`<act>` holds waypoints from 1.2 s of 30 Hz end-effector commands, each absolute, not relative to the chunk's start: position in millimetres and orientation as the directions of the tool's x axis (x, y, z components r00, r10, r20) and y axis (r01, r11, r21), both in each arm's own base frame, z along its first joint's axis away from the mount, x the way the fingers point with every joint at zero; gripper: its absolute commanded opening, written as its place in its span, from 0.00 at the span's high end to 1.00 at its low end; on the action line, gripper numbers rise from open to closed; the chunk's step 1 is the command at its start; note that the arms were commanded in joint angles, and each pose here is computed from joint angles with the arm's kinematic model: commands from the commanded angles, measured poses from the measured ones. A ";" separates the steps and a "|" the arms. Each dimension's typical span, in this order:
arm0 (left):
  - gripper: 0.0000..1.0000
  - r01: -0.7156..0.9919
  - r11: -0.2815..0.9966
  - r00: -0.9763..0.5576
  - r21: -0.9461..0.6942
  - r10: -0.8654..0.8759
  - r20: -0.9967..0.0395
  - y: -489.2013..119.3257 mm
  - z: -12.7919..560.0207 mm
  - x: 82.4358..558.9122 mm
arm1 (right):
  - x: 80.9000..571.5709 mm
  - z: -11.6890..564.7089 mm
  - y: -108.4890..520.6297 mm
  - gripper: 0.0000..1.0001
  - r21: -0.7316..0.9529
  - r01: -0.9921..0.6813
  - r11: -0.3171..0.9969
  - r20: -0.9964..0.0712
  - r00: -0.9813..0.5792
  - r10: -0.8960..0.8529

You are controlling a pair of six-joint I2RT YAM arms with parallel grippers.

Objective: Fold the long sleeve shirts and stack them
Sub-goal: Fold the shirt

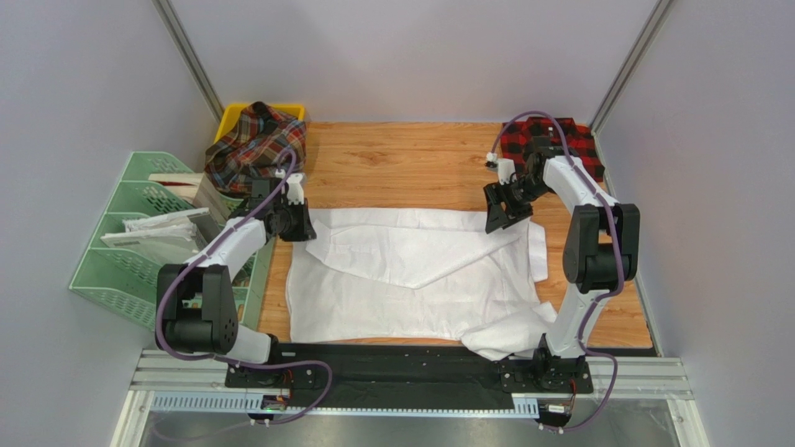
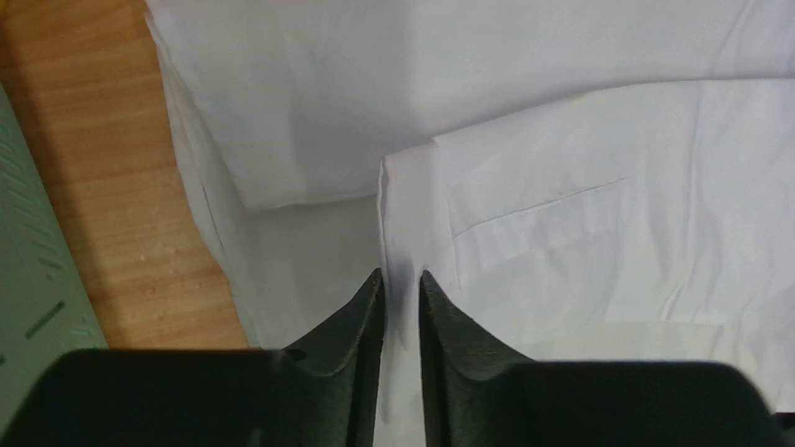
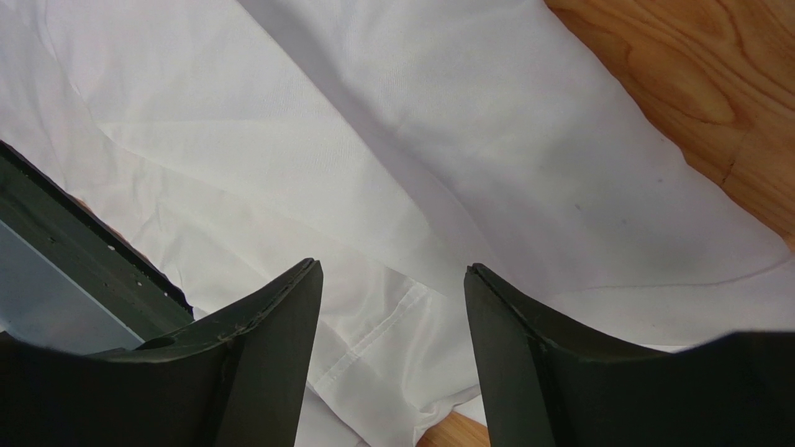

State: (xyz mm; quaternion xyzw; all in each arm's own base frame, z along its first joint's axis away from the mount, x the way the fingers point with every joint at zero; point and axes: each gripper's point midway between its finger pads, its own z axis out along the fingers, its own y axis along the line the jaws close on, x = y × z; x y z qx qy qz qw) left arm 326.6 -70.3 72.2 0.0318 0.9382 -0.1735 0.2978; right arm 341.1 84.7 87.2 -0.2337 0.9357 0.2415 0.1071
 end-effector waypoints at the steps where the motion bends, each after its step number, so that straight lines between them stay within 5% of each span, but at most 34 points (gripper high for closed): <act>1: 0.62 0.091 0.963 -0.841 -0.254 -0.062 -0.537 -54.9 70.7 325.1 | 344.9 108.7 77.7 0.38 0.336 -0.536 0.775 -0.363 -0.833 -0.418; 7: 0.20 0.333 0.935 -0.687 -0.124 0.150 -0.711 -61.8 125.3 325.7 | 329.2 129.5 73.4 0.42 0.258 -0.587 0.768 -0.404 -0.787 -0.466; 14: 0.28 0.470 0.872 -0.781 -0.139 0.337 -0.526 -83.8 94.3 297.8 | 311.6 94.9 78.1 0.58 0.196 -0.617 0.762 -0.329 -0.773 -0.542; 22: 0.31 0.449 0.875 -0.884 -0.179 0.407 -0.229 -73.3 29.9 291.5 | 334.9 46.7 67.6 0.59 0.136 -0.591 0.795 -0.252 -0.797 -0.549; 28: 0.35 0.430 0.883 -0.902 -0.187 0.410 -0.137 -70.3 11.8 316.1 | 354.8 16.5 60.7 0.59 0.105 -0.583 0.806 -0.200 -0.806 -0.557; 36: 0.42 0.403 0.895 -0.912 -0.191 0.375 -0.167 -67.4 19.9 387.9 | 424.4 18.1 53.0 0.59 0.037 -0.540 0.841 -0.261 -0.817 -0.514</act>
